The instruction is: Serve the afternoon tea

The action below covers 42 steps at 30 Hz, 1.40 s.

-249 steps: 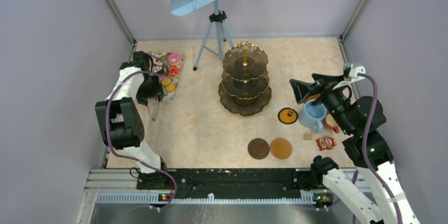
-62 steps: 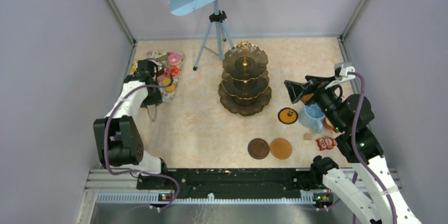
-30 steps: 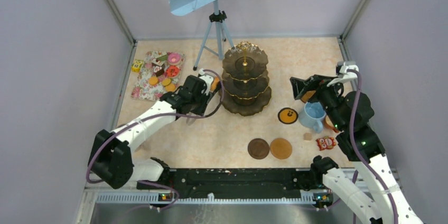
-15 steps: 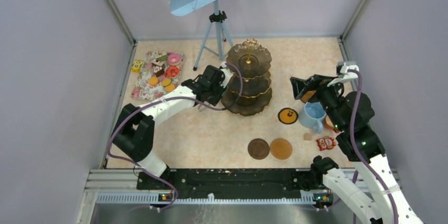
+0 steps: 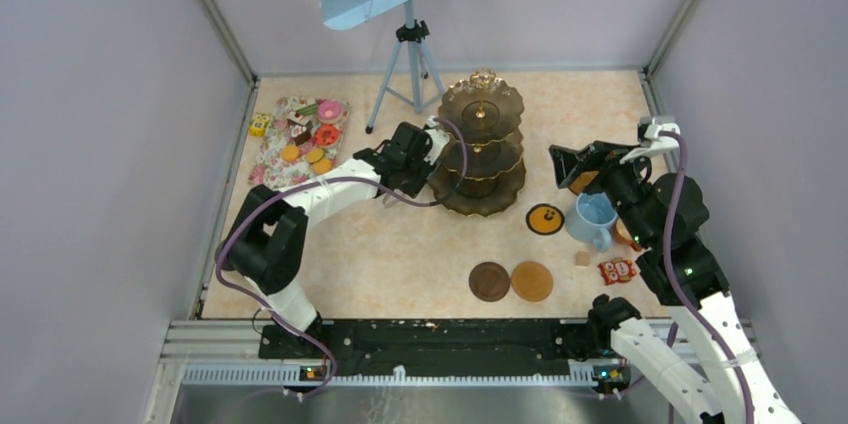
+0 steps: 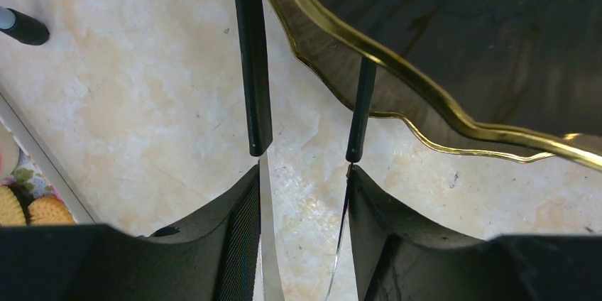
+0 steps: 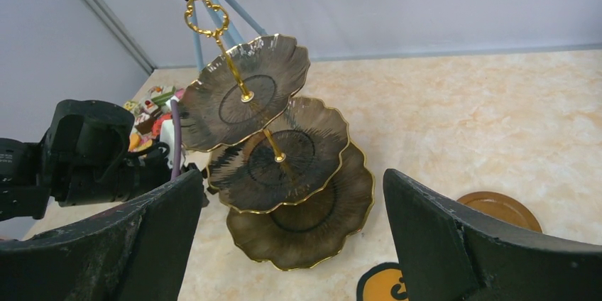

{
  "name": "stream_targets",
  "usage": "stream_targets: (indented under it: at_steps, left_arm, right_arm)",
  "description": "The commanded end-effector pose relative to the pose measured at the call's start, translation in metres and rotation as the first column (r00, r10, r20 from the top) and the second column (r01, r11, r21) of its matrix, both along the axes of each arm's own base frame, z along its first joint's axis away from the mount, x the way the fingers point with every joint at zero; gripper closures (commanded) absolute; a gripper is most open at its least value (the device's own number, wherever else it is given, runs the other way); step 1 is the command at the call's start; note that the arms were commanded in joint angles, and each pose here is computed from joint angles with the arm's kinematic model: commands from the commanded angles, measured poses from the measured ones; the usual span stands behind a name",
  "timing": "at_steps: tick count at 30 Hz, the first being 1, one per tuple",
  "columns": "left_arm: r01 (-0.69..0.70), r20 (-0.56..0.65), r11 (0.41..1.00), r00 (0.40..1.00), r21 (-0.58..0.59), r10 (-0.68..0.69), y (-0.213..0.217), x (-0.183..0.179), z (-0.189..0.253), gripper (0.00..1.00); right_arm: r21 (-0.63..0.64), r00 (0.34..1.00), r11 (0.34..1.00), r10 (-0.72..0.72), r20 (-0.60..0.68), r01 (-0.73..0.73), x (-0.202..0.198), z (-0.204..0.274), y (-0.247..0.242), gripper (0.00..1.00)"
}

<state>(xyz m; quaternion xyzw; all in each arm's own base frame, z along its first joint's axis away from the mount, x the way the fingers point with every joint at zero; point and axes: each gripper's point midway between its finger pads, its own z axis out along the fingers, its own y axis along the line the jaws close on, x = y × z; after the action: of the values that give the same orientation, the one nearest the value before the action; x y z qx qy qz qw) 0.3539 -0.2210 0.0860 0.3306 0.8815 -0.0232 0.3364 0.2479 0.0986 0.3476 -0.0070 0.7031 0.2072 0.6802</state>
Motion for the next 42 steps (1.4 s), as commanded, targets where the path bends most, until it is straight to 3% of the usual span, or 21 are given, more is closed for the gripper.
stream_targets:
  at_steps: [1, 15, 32, 42]
  left_arm:
    - [-0.016, 0.046, 1.000, 0.999, -0.008, 0.017, -0.002, 0.010, -0.001, 0.51]
    - [-0.010, 0.121, 0.999, 0.993, -0.037, 0.015, 0.004, 0.009, 0.000, 0.47]
    - [-0.013, 0.123, 0.998, 0.992, -0.063, 0.021, -0.002, 0.017, 0.001, 0.43]
    - [-0.025, 0.103, 0.998, 0.994, -0.051, 0.030, 0.013, -0.003, 0.010, 0.41]
  right_arm:
    - [0.033, 0.999, 0.999, 0.015, 0.048, -0.016, -0.003, 0.019, 0.003, 0.06]
    - [0.068, 0.999, 0.997, 0.031, 0.043, -0.034, -0.003, 0.020, 0.008, 0.06]
    - [0.077, 0.999, 0.996, 0.034, 0.037, -0.037, -0.003, 0.018, 0.009, 0.06]
    - [0.079, 0.999, 0.996, 0.031, 0.043, -0.034, -0.004, 0.019, 0.008, 0.06]
